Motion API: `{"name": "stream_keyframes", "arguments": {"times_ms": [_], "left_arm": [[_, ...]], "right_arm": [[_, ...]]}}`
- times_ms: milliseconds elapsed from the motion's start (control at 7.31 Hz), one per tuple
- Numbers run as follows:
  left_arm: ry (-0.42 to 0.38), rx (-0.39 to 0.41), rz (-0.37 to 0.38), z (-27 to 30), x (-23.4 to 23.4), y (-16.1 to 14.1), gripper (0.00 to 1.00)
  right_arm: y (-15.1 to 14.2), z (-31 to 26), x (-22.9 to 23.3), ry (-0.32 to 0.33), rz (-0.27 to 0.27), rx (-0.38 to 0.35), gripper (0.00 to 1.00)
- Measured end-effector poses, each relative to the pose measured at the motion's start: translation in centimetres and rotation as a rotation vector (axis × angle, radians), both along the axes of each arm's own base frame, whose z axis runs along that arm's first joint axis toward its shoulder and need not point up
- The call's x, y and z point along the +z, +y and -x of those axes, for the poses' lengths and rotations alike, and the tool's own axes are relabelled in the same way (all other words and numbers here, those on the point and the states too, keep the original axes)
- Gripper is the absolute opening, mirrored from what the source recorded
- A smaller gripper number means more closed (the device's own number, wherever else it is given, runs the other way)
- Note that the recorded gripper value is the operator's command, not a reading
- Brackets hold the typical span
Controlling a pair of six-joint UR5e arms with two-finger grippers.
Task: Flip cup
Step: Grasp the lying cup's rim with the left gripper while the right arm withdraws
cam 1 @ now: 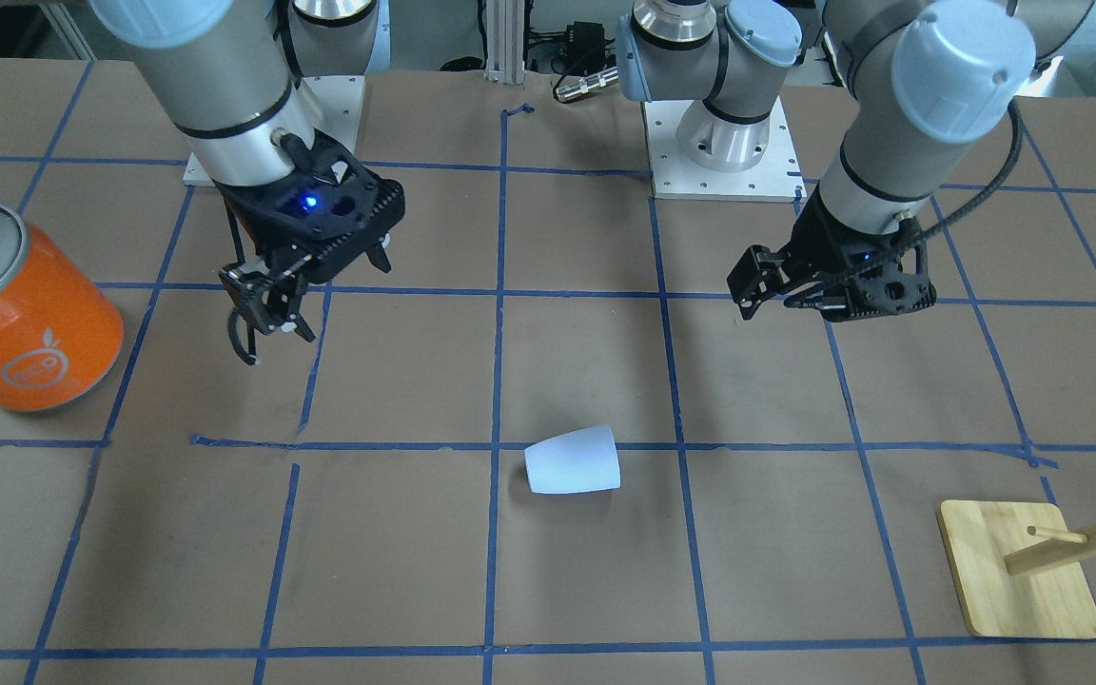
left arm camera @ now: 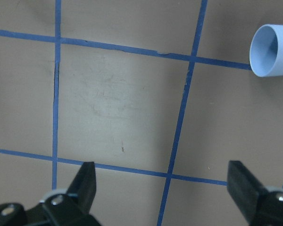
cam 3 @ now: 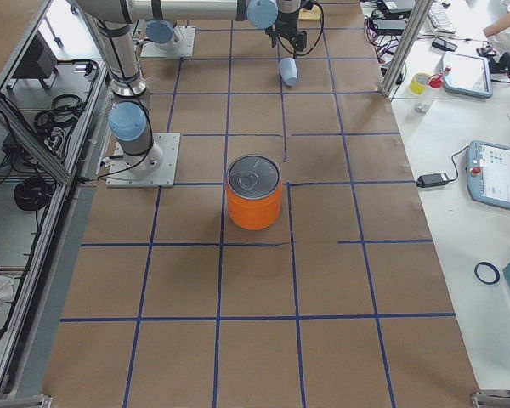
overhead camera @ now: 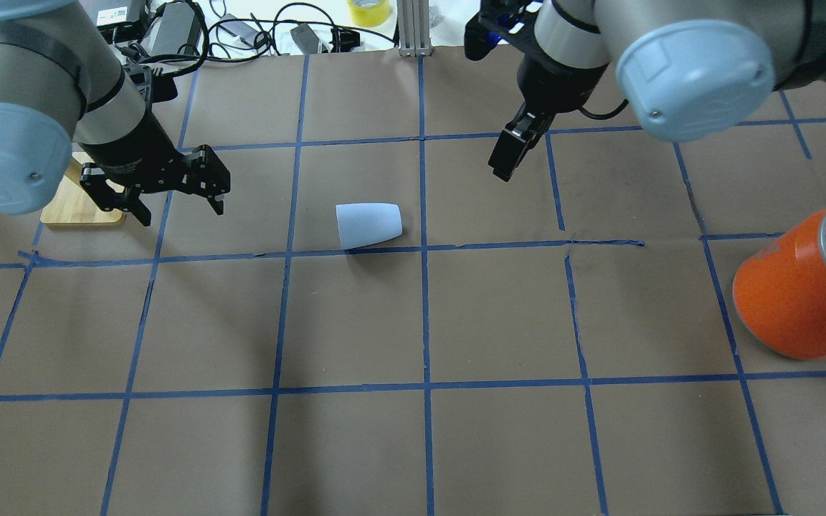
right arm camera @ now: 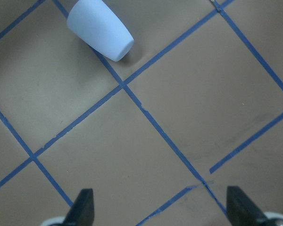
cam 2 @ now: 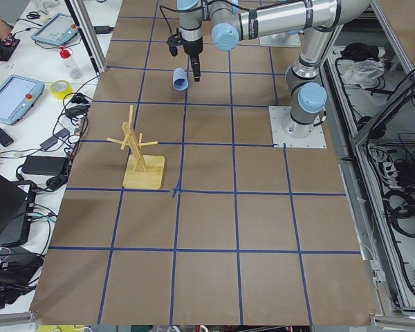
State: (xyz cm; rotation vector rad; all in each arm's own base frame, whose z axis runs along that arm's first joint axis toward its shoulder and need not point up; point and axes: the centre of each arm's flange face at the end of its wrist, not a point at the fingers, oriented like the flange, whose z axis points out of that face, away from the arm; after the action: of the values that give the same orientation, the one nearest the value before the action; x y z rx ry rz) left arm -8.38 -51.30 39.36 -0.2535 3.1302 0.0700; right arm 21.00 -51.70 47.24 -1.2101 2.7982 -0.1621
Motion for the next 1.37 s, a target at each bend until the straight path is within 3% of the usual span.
{"name": "stream_keyframes", "arguments": {"times_ms": [274, 547, 821, 1095, 1368], "left_arm": [[0.217, 0.029, 0.05, 1.9, -5.0, -2.6, 1.0], [0.394, 0.086, 0.068, 3.5, -9.7, -4.9, 1.0], [0.478, 0.141, 0.096, 4.4, -13.1, -7.0, 1.0], [0.561, 0.181, 0.096, 5.8, -15.9, -8.2, 1.0], [0.585, 0.17, 0.07, 7.8, -18.2, -8.3, 1.0]], "right_arm": [[1.6, 1.4, 2.1, 0.008, -0.022, -0.225, 1.0], [2.6, 2.4, 3.8, 0.056, -0.014, -0.39, 1.0], [3.7, 3.6, 4.7, 0.137, -0.025, -0.523, 1.0], [3.5, 5.2, 4.8, 0.146, -0.039, -0.605, 1.0], [3.4, 6.1, 4.9, 0.14, -0.044, -0.634, 1.0]]}}
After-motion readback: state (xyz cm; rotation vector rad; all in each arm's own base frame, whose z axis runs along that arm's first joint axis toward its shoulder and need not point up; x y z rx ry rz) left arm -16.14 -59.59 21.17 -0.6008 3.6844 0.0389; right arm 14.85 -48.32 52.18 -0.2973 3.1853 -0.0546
